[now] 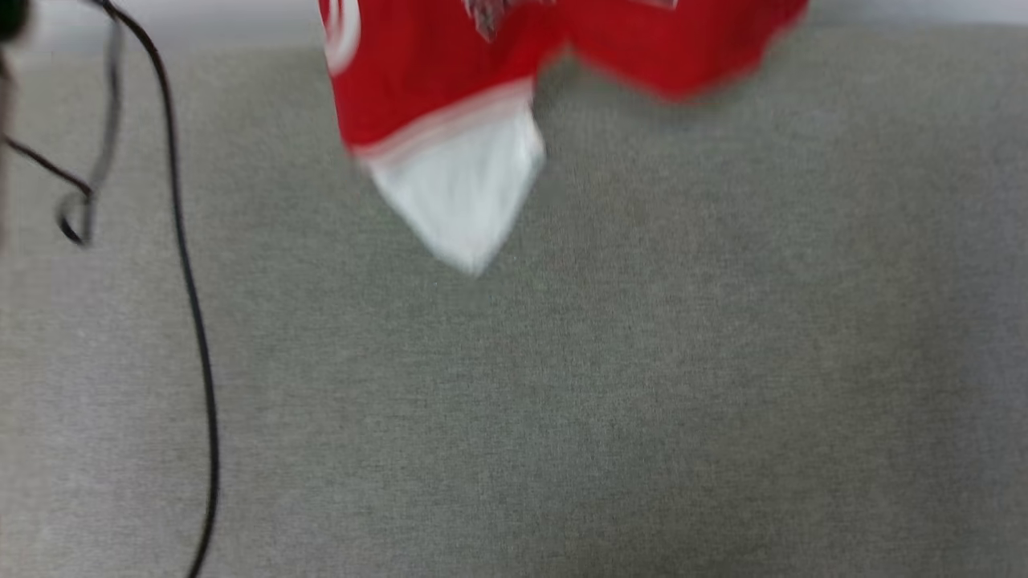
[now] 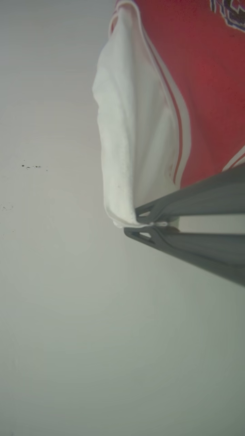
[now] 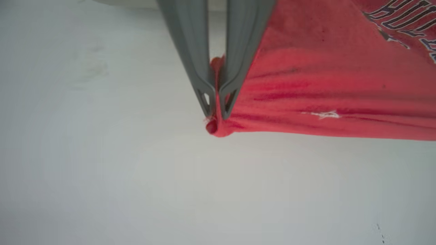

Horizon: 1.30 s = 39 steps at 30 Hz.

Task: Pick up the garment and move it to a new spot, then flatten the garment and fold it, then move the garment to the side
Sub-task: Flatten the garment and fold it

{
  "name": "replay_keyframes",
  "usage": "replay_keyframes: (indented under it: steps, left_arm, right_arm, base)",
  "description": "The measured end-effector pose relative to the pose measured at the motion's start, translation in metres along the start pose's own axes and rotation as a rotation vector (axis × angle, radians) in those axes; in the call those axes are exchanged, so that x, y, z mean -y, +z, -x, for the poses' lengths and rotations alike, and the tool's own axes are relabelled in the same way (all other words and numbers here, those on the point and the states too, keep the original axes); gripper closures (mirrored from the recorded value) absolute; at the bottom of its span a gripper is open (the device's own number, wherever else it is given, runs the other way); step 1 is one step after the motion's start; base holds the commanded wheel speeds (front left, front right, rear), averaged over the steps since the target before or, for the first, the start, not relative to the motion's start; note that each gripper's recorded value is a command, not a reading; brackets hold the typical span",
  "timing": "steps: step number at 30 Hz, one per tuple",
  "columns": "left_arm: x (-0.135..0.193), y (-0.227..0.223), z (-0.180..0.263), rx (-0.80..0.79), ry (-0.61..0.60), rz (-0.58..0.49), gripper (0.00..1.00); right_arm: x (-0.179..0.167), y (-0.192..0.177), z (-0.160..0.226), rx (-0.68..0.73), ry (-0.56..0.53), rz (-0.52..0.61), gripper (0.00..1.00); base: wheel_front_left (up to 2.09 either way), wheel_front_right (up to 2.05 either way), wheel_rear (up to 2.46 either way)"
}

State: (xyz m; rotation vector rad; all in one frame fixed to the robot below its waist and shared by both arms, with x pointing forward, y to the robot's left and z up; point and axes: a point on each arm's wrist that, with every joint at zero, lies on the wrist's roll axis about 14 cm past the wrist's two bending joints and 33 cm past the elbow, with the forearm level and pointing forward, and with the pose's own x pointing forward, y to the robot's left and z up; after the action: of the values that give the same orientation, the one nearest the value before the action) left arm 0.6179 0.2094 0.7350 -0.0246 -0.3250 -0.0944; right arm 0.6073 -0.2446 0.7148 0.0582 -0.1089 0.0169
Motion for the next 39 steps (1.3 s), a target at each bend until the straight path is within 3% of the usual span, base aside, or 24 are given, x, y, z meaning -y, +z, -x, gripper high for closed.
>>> replay_keyframes:
  steps: [8,16,23,30,39]
  left_arm:
    - [-0.013,0.008,-0.049,0.085,0.018,-0.016,1.00]
    - [-0.029,-0.077,-0.066,-0.027,0.047,0.012,1.00]
    - [-0.042,-0.165,-0.049,-0.190,0.072,0.080,1.00]
    - [-0.055,-0.222,0.010,-0.333,0.108,0.141,1.00]
    - [-0.050,-0.266,0.134,-0.507,0.168,0.238,1.00]
  right_arm:
    - [-0.008,0.019,-0.047,0.131,-0.005,0.037,1.00]
    - [-0.024,-0.061,-0.087,0.029,0.031,0.044,1.00]
    - [-0.039,-0.144,-0.100,-0.113,0.074,0.030,1.00]
    - [-0.045,-0.203,-0.067,-0.232,0.112,0.033,1.00]
    - [-0.033,-0.264,0.033,-0.372,0.095,-0.033,1.00]
  base:
    - [0.00,0.00,0.00]
    - [0.00,0.00,0.00]
    - [0.00,0.00,0.00]
    - [0.00,0.00,0.00]
    - [0.00,0.00,0.00]
